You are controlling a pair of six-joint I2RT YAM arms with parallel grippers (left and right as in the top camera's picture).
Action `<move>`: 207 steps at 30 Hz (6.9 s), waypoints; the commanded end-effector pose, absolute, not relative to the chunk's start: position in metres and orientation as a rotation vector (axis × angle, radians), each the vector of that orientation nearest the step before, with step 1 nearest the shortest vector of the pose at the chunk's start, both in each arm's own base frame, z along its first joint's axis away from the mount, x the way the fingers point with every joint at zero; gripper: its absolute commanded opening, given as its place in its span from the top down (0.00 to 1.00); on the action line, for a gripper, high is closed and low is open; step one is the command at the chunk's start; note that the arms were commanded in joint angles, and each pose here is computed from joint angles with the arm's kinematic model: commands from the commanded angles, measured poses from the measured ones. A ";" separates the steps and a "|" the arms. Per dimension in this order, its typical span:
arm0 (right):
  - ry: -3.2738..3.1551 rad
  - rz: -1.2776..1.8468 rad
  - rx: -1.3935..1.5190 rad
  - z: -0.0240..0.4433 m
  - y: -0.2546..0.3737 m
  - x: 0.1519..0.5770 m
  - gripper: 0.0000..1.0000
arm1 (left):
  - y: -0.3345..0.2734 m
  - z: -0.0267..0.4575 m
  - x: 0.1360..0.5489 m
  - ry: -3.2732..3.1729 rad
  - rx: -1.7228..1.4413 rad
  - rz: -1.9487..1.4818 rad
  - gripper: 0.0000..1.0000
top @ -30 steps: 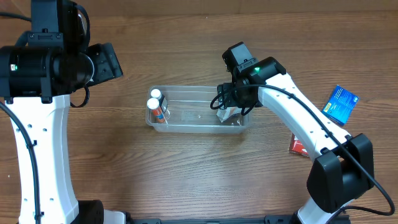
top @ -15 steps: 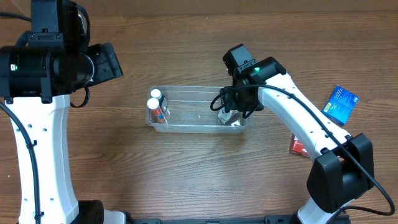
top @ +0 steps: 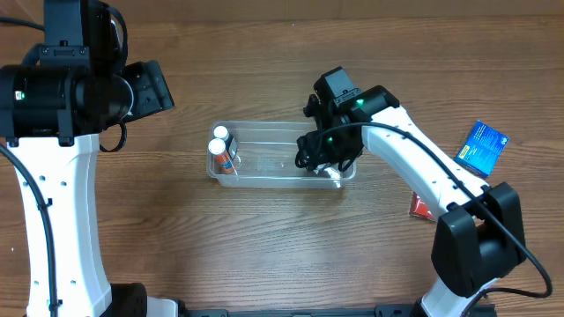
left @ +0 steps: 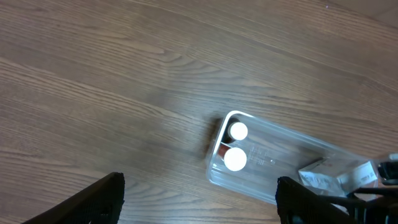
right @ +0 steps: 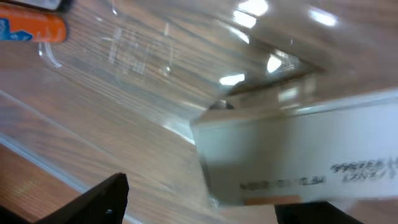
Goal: Pack container
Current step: 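Lower and adjust the Hansaplast box upright in the container, then release, then withdraw the right gripper from the container toward the right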
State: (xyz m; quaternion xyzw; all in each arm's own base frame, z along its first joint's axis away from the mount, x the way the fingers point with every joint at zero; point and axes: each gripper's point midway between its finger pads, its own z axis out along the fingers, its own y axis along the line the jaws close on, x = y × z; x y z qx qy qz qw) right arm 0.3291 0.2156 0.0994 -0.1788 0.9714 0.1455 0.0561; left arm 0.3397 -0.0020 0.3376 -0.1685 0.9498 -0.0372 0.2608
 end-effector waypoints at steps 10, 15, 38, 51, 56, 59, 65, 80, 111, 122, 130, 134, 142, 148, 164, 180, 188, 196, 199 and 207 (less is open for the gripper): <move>2.848 0.308 -0.749 0.096 0.210 0.341 0.24 | 0.002 0.342 0.340 2.556 -0.436 -0.065 0.20; 2.818 0.065 -0.618 0.101 0.184 0.361 0.24 | 0.002 0.342 0.340 2.556 -0.437 -0.065 0.20; 2.555 0.156 -0.559 0.143 0.208 0.406 0.83 | 0.003 0.340 0.338 2.568 -0.440 -0.058 0.20; 2.735 0.119 -0.568 0.089 0.202 0.391 0.83 | 0.003 0.340 0.338 2.569 -0.439 -0.058 0.20; 2.730 0.121 -0.567 0.088 0.204 0.394 0.83 | 0.003 0.339 0.336 2.576 -0.441 -0.054 0.20; 2.726 0.122 -0.565 0.089 0.204 0.394 0.83 | 0.004 0.339 0.336 2.575 -0.443 -0.046 0.20; 2.645 0.037 -0.517 0.118 0.193 0.404 0.83 | 0.004 0.340 0.336 2.574 -0.443 -0.047 0.20; 2.491 0.069 -0.467 0.151 0.203 0.432 0.83 | 0.004 0.340 0.336 2.573 -0.443 -0.047 0.20; 2.688 0.004 -0.495 0.078 0.184 0.423 0.82 | 0.004 0.339 0.335 2.578 -0.443 -0.047 0.20; 2.661 0.081 -0.539 0.077 0.190 0.430 0.72 | 0.004 0.339 0.335 2.582 -0.443 -0.048 0.20; 2.788 0.111 -0.579 0.044 0.190 0.410 0.74 | 0.004 0.339 0.335 2.582 -0.443 -0.049 0.20; 2.785 0.104 -0.578 0.045 0.189 0.411 0.76 | 0.004 0.339 0.335 2.581 -0.443 -0.049 0.20; 2.806 0.037 -0.546 0.040 0.181 0.411 0.76 | 0.003 0.339 0.335 2.582 -0.443 -0.050 0.20; 2.831 0.013 -0.502 0.040 0.175 0.407 0.76 | 0.004 0.337 0.331 2.596 -0.445 -0.041 0.20; 2.611 0.105 -0.413 0.145 0.179 0.412 0.68 | 0.004 0.337 0.332 2.595 -0.445 -0.042 0.20; 2.717 -0.125 0.143 0.152 0.079 0.390 0.80 | 0.004 0.337 0.332 2.595 -0.445 -0.042 0.20; 2.917 0.001 0.047 0.100 0.083 0.369 0.80 | 0.004 0.337 0.332 2.595 -0.445 -0.043 0.20; 3.005 0.255 -0.177 0.093 0.119 0.347 0.80 | 0.004 0.337 0.332 2.595 -0.445 -0.043 0.20; 3.032 0.295 -0.199 0.093 0.122 0.339 0.80 | 0.004 0.337 0.332 2.595 -0.445 -0.042 0.20; 3.048 0.291 -0.196 0.093 0.121 0.336 0.80 | 0.004 0.337 0.332 2.595 -0.445 -0.042 0.20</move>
